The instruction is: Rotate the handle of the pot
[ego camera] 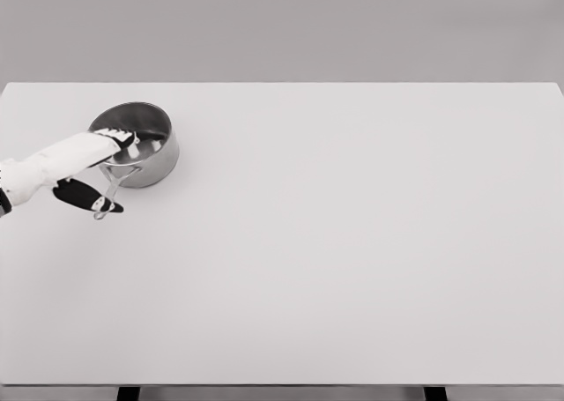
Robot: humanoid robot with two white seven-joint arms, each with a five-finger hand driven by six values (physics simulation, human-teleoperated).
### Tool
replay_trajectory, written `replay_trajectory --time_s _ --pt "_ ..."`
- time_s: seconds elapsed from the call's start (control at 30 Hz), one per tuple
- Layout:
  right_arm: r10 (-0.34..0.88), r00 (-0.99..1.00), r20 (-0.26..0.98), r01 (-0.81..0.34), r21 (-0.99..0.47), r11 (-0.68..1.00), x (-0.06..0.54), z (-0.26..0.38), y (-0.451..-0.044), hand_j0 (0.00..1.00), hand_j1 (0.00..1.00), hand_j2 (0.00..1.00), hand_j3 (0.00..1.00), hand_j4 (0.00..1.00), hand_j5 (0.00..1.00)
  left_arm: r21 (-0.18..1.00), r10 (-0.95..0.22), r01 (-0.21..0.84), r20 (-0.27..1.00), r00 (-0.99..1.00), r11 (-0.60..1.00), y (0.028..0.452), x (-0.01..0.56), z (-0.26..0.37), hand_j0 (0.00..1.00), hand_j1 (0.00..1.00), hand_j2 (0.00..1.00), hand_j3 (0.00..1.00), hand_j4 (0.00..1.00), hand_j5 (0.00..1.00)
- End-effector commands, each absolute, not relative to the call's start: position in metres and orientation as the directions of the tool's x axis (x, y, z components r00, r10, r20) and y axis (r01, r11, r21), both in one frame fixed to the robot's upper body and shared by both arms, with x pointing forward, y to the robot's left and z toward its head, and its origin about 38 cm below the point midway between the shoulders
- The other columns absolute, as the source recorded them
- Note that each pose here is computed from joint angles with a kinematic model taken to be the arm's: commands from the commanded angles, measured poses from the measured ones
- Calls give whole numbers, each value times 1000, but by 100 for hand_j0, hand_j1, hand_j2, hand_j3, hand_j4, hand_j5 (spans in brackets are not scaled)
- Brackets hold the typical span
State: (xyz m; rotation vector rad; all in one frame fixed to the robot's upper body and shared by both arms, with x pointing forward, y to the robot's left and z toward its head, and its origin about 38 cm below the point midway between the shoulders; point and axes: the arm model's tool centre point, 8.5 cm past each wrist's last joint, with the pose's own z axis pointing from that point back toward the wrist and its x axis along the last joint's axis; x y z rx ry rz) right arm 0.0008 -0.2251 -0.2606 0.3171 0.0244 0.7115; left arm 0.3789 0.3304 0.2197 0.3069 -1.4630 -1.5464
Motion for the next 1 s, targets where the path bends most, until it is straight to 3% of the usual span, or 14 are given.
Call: replay_trajectory --time_s 0.0,0.33,0.43,0.47,0.53,0.8,0.97 --pt "644 760 80 -636 295 713 0 -261 -226 100 100 100 100 100 100 871 -744 464 415 -524 159 325 378 216 100 100 100 100 100 100" --pt "645 762 65 -631 300 715 -9 -261 -227 100 100 100 100 100 100 893 -700 438 379 -605 105 317 378 229 100 100 100 100 100 100" --pt "645 761 66 -631 300 715 -8 -261 -227 100 100 100 100 100 100 902 -614 428 368 -698 54 299 374 229 100 100 100 100 100 100" --pt "645 762 65 -631 300 715 -9 -261 -227 100 100 100 100 100 100 922 -590 387 305 -748 -13 311 371 241 100 100 100 100 100 100" --pt "645 762 65 -631 300 715 -9 -261 -227 100 100 100 100 100 100 918 -451 378 291 -844 -116 293 356 229 100 100 100 100 100 100" --pt "645 761 66 -631 300 715 -8 -261 -227 100 100 100 100 100 100 924 -479 293 147 -865 -247 294 362 227 100 100 100 100 100 100" --pt "645 761 66 -631 300 715 -8 -261 -227 100 100 100 100 100 100 918 -559 280 80 -825 -282 302 386 217 100 100 100 100 100 100"
